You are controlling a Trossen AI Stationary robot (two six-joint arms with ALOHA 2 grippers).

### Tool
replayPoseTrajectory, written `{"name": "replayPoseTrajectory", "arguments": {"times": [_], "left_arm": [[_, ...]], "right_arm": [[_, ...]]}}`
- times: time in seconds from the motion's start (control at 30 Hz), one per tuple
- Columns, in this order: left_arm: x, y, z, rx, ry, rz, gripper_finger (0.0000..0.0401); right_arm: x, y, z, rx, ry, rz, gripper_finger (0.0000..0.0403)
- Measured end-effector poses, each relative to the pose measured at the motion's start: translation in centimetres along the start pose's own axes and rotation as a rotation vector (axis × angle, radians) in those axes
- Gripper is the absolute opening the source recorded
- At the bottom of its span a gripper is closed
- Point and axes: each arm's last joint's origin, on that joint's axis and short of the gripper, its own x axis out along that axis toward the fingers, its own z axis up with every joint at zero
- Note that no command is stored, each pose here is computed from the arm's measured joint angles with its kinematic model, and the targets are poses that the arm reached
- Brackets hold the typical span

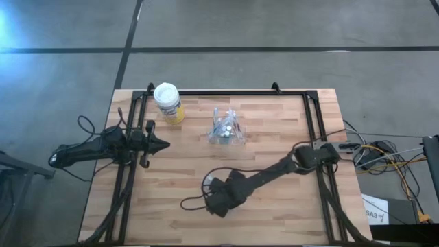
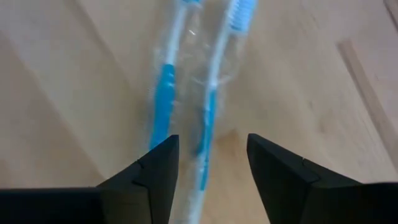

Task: Pick & Place toothbrushing station
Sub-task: Put the blue toothbrush into the left section of the transparent organizer

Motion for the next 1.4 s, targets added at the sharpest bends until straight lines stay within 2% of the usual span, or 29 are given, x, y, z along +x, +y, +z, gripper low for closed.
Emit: {"name": "replayPoseTrajectory", "arguments": {"times": [0.43,0.53,0.73,0.8,0.93,1.07,1.27,1.4], "left_arm": [[0.0,0.0,-0.1,-0.001,0.009,0.001,0.0024],[0.0,0.0,-0.1,-0.001,0.009,0.001,0.0028],[0.0,0.0,-0.1,-0.002,0.013,0.002,0.0023],[0.0,0.0,-0.2,-0.003,0.018,0.003,0.0021],[0.0,0.0,-0.2,-0.003,0.023,0.003,0.0018],[0.1,0.0,-0.3,-0.004,0.029,0.003,0.0021],[0.0,0.0,-0.7,-0.032,0.077,-0.002,0.0028],[0.0,0.0,-0.9,-0.039,0.099,-0.014,0.0025]], "right_arm": [[2.0,-1.0,-1.2,-0.012,0.102,-0.014,0.0156],[2.1,-1.0,-1.2,-0.012,0.101,-0.013,0.0126],[1.7,-1.5,-1.4,-0.037,0.093,-0.043,0.0029],[1.4,-1.8,-1.4,-0.049,0.089,-0.071,0.0021],[-0.8,-2.4,-0.9,-0.046,0.011,-0.094,0.0023],[-4.6,-2.7,-0.7,-0.075,-0.152,-0.072,0.0022],[-10.5,-2.9,-0.6,-0.167,-0.517,0.075,0.0020],[-11.8,-5.0,-0.9,-0.217,-0.708,0.183,0.0020]]}}
